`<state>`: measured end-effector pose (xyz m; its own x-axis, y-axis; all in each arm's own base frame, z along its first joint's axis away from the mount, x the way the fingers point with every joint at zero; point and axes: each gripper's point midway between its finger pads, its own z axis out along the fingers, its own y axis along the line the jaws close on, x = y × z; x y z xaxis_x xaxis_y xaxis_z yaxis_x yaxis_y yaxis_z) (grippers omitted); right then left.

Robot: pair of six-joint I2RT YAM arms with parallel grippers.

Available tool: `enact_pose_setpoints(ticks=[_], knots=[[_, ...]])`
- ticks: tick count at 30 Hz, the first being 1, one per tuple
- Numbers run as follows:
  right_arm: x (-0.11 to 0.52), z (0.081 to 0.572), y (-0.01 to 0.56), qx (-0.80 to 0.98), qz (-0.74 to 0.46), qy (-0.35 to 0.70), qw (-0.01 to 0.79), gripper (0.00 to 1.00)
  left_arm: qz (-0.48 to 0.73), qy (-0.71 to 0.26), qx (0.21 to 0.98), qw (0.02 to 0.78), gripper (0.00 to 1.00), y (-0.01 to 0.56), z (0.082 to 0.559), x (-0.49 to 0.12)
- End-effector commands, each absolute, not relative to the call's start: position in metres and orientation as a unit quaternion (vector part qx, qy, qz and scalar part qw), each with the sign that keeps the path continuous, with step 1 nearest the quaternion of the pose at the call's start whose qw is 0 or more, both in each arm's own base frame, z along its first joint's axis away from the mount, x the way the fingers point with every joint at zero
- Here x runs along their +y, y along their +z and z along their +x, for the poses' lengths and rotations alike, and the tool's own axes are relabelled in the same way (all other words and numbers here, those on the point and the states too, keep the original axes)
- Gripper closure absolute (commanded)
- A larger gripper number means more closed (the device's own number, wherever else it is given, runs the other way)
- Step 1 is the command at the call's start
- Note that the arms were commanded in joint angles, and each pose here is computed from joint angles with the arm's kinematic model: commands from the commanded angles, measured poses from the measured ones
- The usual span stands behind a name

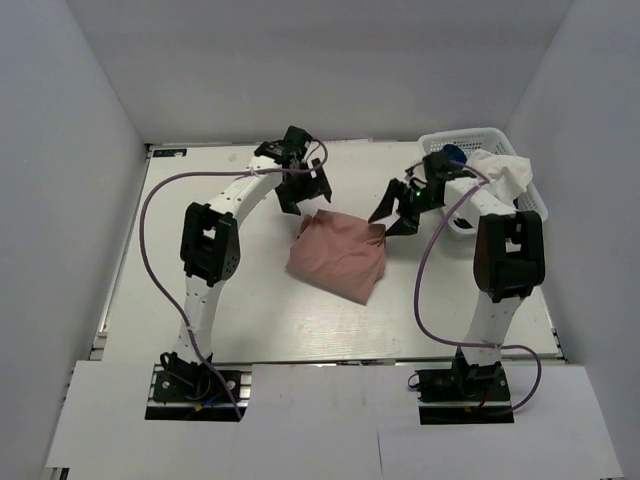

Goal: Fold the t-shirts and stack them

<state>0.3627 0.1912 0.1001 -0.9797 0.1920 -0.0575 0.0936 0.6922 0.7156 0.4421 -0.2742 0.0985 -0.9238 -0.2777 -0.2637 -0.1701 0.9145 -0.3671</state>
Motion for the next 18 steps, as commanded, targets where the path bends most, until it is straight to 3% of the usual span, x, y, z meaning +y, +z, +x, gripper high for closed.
enact_pose_setpoints(ticks=[1,3,9,11,12,18], knots=[[0.18,0.403,0.145,0.92,0.049,0.353,0.161,0.2,-0.126,-0.194,0.942,0.245,0.0,0.163,0.473,-0.266],[0.175,0.409,0.16,0.923,0.049,0.337,0.179,0.1,-0.126,-0.197,0.937,0.259,0.0,0.176,0.475,-0.265],[0.189,0.395,0.196,0.907,0.031,0.35,0.233,0.1,-0.087,-0.247,0.922,0.286,0.0,0.202,0.458,-0.281],[0.207,0.368,0.183,0.9,0.037,0.389,0.194,0.1,-0.065,-0.283,0.918,0.269,0.0,0.188,0.447,-0.297],[0.216,0.375,0.194,0.884,0.021,0.408,0.228,0.1,-0.059,-0.295,0.917,0.262,0.0,0.184,0.445,-0.302],[0.249,0.364,0.179,0.871,0.004,0.446,0.206,0.1,-0.026,-0.34,0.91,0.236,0.0,0.162,0.439,-0.342]])
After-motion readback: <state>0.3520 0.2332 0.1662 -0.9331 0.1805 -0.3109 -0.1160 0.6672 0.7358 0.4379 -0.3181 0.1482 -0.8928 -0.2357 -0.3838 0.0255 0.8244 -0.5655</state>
